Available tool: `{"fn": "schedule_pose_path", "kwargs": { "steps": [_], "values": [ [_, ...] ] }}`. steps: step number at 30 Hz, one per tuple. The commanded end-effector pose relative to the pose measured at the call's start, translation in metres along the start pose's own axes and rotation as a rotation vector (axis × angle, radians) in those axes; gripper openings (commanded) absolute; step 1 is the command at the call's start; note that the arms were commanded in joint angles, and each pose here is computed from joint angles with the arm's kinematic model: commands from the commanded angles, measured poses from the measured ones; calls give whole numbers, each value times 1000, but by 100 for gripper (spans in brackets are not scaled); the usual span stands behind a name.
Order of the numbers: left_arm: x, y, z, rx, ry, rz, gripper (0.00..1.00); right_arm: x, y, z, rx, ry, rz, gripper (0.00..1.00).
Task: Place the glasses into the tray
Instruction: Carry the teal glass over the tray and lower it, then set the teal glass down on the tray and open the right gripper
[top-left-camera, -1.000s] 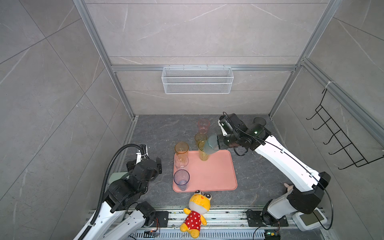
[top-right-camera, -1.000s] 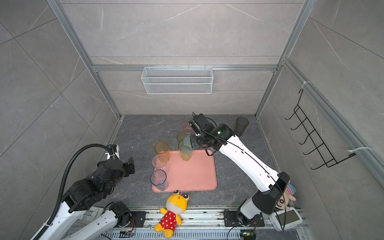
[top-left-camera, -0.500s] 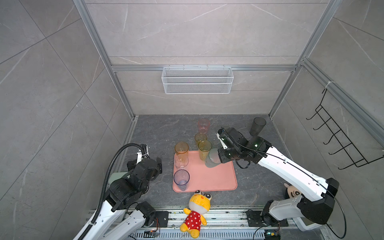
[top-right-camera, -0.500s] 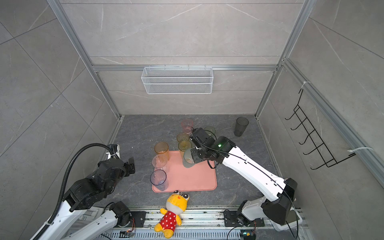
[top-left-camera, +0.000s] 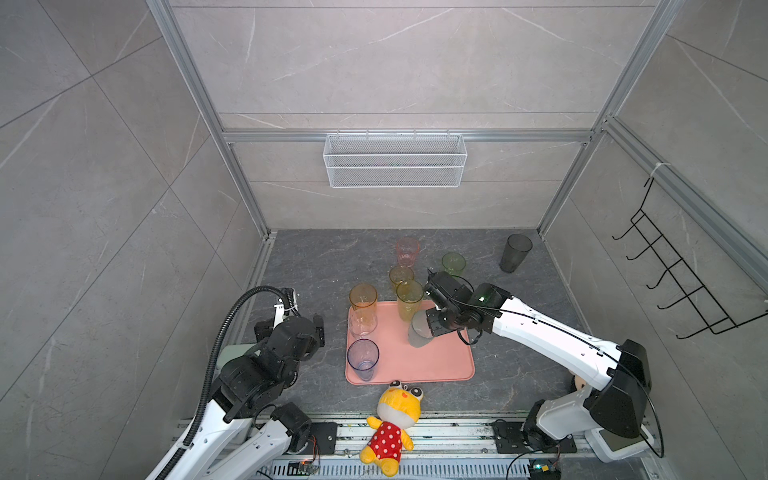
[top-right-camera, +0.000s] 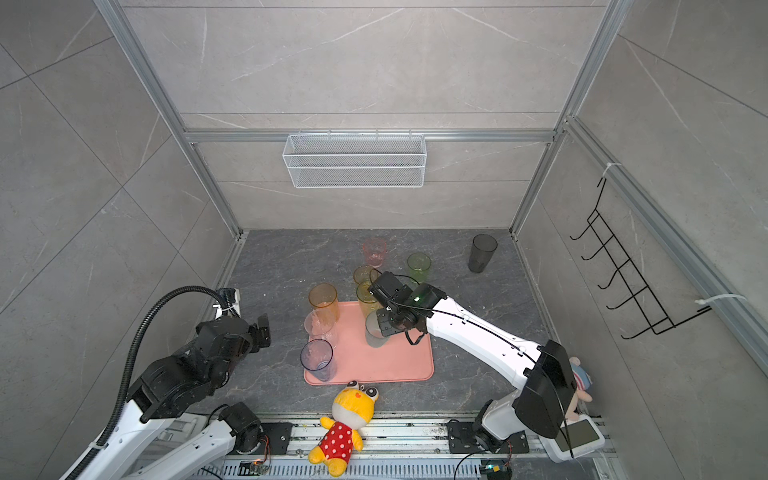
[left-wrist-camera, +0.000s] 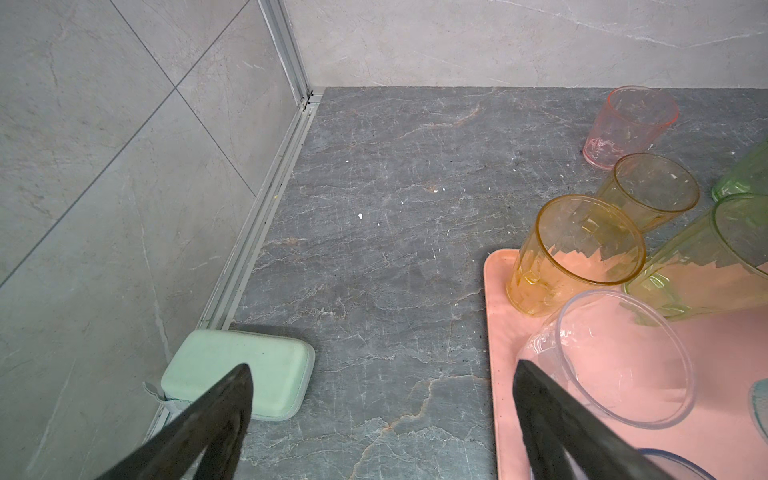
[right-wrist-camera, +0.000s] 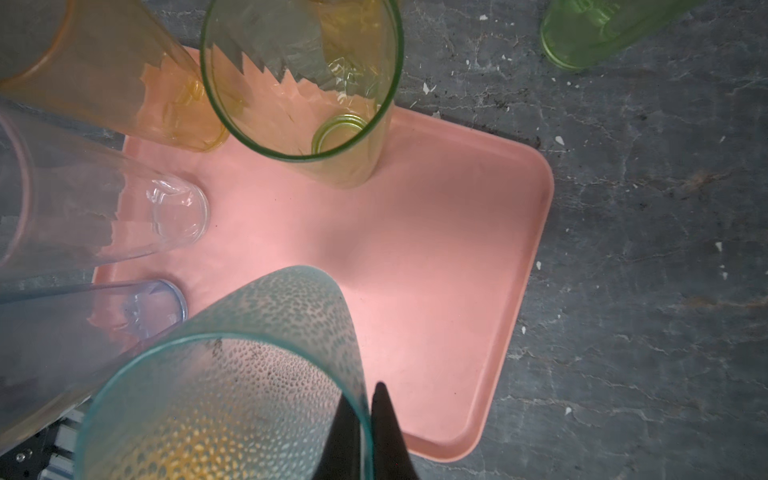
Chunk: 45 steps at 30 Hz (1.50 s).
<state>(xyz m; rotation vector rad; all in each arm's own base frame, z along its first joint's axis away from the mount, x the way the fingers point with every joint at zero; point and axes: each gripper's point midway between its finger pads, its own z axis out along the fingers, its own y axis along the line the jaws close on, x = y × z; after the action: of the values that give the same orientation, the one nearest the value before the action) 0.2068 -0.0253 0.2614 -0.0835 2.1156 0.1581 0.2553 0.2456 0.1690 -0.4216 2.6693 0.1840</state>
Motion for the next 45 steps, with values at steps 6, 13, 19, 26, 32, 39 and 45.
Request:
{"fn": "schedule_pose_path", "kwargs": {
  "steps": [6, 13, 19, 26, 32, 39, 45],
  "values": [
    [-1, 3, 1, -27, -6, -11, 97, 0, 8, 25, -6, -1, 45, 0],
    [-1, 2, 2, -28, -2, -8, 97, 2, 9, 36, 7, 22, 44, 0],
    [-1, 2, 2, -28, -3, -8, 97, 1, 10, 41, 12, 25, 49, 0],
    [-1, 1, 3, -28, 0, -5, 97, 1, 17, 49, -3, 41, 52, 0],
    [-1, 2, 2, -27, -2, -7, 97, 0, 18, 54, 3, 44, 51, 0],
    [-1, 1, 3, -27, -2, -4, 97, -1, 17, 60, 19, 49, 48, 0],
    [-1, 0, 3, -28, 0, -1, 97, -2, 17, 62, 28, 51, 41, 0]
  ]
}}
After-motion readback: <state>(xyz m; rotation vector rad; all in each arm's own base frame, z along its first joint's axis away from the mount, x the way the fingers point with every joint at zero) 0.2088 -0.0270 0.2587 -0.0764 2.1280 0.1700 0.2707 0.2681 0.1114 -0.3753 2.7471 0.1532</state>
